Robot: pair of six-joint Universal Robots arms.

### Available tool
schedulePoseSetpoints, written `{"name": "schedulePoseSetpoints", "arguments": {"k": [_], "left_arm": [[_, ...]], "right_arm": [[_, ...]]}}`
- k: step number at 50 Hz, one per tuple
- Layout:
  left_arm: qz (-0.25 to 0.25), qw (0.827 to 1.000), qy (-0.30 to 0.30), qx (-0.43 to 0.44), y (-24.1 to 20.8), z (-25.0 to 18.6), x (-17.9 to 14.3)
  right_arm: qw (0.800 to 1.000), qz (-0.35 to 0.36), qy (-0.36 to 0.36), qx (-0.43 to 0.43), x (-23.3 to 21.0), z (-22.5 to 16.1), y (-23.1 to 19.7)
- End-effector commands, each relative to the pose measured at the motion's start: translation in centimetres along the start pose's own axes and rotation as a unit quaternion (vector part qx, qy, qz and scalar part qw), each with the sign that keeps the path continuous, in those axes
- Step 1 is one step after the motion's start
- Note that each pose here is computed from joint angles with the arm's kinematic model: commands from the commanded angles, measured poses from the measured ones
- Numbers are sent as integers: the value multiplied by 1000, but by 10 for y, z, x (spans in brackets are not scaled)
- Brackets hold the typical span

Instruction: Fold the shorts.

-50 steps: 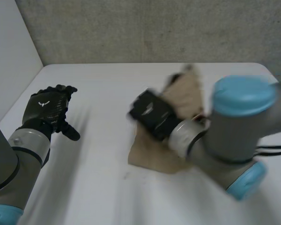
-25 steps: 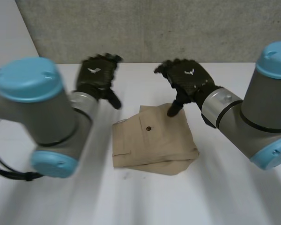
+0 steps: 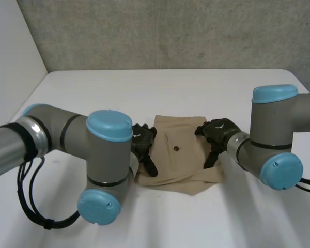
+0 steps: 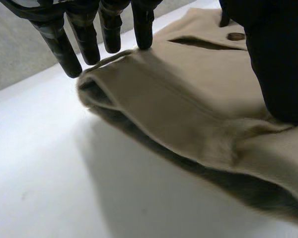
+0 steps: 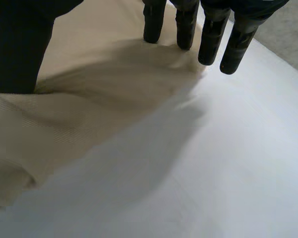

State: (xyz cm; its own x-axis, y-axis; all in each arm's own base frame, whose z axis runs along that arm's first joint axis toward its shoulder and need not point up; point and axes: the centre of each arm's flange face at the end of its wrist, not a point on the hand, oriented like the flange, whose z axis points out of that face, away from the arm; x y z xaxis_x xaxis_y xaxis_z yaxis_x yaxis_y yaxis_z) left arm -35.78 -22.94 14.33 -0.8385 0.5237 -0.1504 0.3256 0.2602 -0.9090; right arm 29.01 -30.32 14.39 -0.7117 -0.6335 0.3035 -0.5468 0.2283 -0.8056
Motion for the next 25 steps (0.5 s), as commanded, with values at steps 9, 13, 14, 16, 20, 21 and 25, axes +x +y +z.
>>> {"name": "schedulePoseSetpoints", "arguments": {"k": [9, 13, 14, 16, 20, 21, 25], "left_arm": [[-45, 985, -39, 163, -126, -79, -48], [-71, 969, -104, 212, -160, -102, -102], [-73, 967, -117, 216, -164, -106, -111], [-78, 963, -135, 221, -170, -115, -126], [-82, 961, -157, 210, -179, -130, -142], [-82, 962, -164, 202, -179, -133, -148], [-82, 965, -169, 183, -177, -136, -153]], "right_arm": [[963, 78, 116, 231, 47, -99, -120], [932, 108, 198, 283, 71, -138, -143], [928, 111, 210, 288, 74, -144, -146], [921, 115, 228, 294, 79, -157, -150], [924, 116, 231, 281, 81, -169, -151], [928, 117, 231, 267, 83, -172, -149], [932, 120, 232, 250, 87, -175, -147]]}}
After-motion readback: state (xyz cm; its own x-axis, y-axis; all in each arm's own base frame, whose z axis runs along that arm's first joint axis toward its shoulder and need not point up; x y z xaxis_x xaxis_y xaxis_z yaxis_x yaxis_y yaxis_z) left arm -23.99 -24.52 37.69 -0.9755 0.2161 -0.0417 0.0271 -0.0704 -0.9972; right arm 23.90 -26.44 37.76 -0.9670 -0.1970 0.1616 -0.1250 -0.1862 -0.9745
